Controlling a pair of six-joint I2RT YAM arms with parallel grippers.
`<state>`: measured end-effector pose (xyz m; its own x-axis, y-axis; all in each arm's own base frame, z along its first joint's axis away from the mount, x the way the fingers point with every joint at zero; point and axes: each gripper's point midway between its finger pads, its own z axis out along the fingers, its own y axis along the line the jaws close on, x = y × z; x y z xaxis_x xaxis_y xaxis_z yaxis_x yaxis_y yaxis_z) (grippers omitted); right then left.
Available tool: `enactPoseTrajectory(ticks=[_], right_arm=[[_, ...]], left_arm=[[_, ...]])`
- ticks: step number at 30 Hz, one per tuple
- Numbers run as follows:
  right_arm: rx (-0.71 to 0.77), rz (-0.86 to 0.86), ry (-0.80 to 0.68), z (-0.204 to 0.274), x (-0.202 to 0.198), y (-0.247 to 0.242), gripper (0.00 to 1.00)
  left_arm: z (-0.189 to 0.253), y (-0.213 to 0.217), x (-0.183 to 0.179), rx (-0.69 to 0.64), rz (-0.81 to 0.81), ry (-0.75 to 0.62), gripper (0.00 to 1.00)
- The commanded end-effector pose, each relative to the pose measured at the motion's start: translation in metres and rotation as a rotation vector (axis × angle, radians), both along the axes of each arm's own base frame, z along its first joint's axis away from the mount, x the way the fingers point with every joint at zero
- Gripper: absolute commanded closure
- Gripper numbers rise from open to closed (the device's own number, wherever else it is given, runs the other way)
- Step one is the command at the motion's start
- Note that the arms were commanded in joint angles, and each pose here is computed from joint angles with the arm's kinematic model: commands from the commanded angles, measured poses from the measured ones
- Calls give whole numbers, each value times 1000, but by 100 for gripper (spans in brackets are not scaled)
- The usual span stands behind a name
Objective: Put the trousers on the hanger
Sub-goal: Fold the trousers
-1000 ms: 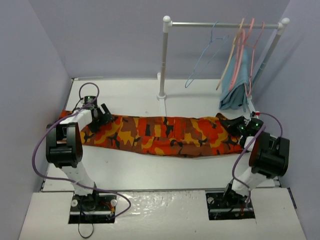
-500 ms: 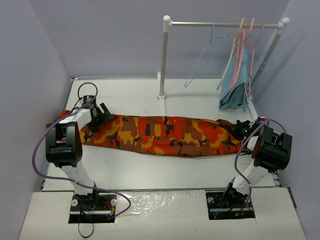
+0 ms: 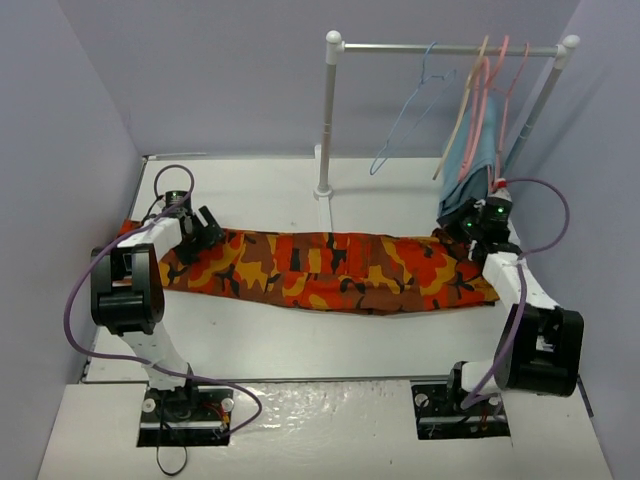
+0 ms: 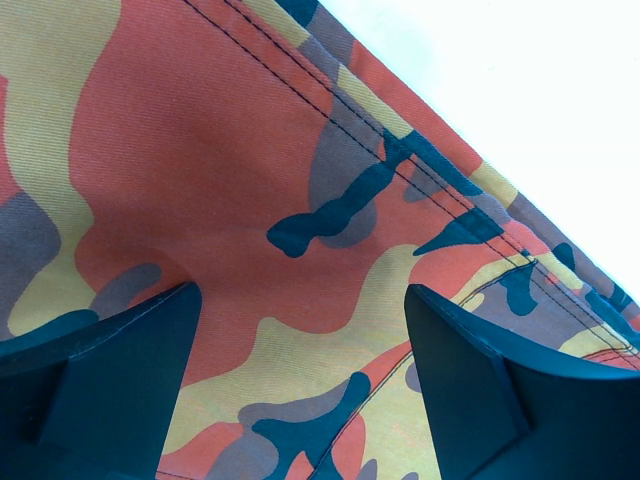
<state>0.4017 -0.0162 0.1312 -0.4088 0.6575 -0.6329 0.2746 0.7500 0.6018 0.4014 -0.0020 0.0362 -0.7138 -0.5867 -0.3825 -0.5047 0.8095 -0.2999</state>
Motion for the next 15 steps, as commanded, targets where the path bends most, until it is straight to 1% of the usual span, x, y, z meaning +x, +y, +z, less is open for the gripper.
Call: enactPoseTrajectory(ticks=[1, 2, 4, 7, 8, 12, 13, 15], right_arm=[[-38, 101, 175, -24, -47, 61, 97], [-31, 132, 198, -30, -57, 77, 95], [-23, 172, 238, -42, -75, 102, 89], [-13, 187, 323, -65, -101, 123, 79], [-13, 182, 365, -78, -112, 122, 77], [-25, 95, 509, -114, -142, 102, 62], [-25, 70, 549, -122, -147, 92, 58], [-17, -5, 606, -135, -152, 66, 54]], left_arm=[[5, 24, -15, 90, 26, 45, 19], [5, 24, -16, 92, 25, 47, 19], [6, 25, -17, 98, 24, 46, 19], [9, 26, -17, 104, 23, 45, 19], [9, 27, -17, 108, 22, 44, 19], [8, 29, -18, 115, 22, 56, 19], [7, 30, -18, 117, 23, 58, 19], [5, 30, -20, 122, 25, 69, 19]])
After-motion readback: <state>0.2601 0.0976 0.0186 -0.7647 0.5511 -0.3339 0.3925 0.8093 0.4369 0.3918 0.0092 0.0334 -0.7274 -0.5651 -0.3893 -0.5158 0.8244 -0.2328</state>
